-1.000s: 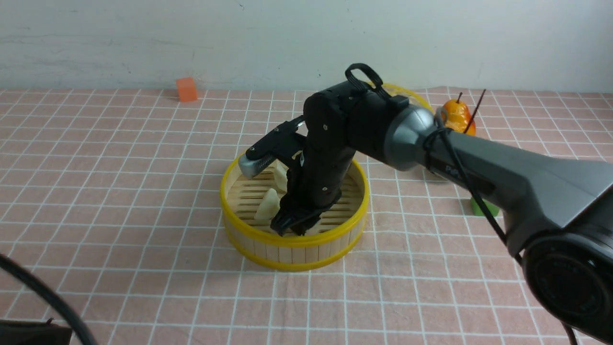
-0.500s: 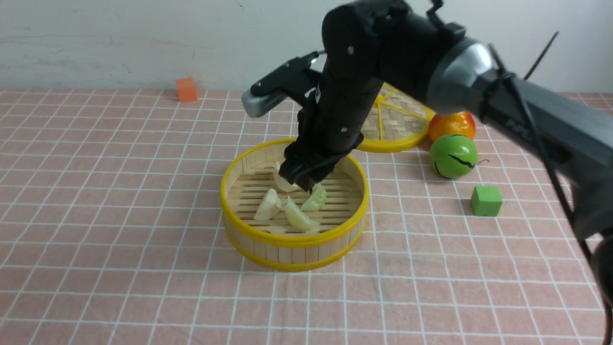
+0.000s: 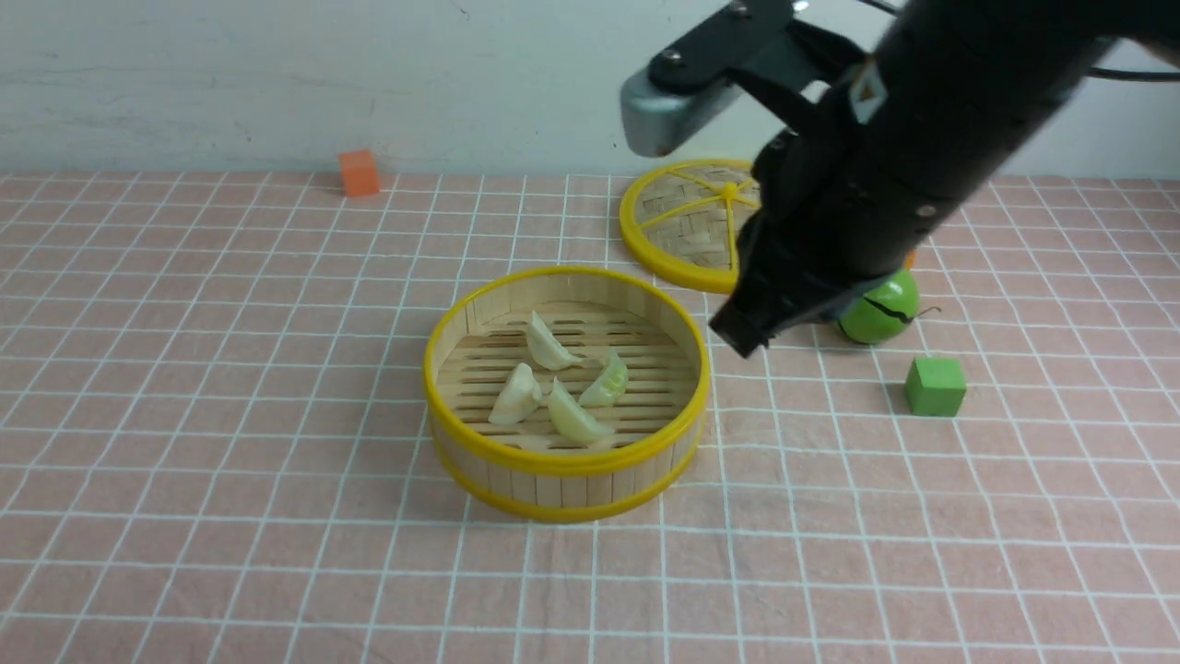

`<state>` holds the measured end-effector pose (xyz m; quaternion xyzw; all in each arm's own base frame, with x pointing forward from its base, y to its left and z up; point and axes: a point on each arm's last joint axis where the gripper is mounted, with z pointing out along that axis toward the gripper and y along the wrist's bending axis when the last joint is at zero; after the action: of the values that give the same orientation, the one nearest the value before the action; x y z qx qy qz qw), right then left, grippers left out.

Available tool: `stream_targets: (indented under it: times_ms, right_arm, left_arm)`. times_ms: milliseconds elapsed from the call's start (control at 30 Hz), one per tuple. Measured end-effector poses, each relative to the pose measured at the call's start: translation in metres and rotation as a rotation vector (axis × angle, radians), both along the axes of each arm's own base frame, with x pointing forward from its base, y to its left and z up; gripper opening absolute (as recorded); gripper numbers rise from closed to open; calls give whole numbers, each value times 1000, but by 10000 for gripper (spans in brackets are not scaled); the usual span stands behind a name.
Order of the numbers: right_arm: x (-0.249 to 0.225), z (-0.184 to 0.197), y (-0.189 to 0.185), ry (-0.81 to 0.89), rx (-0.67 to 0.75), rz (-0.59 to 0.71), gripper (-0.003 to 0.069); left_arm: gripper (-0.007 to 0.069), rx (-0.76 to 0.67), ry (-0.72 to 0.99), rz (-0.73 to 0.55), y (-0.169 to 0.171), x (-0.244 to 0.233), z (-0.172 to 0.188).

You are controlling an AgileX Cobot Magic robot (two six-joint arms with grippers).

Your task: Put the dumplings into the steamer on the table with the pink tablecloth.

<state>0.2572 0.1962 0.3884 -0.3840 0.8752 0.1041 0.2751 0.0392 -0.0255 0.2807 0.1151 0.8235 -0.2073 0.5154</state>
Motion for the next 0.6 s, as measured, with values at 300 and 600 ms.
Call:
stream_targets:
  times_ms: [300, 600]
  right_arm:
    - [-96, 7, -66, -290, 317, -42, -12]
    - [-159, -8, -112, -455, 488, -63, -10]
  left_arm:
    - [74, 0, 0, 0, 0, 0, 0]
    - [85, 0, 0, 0, 0, 0, 0]
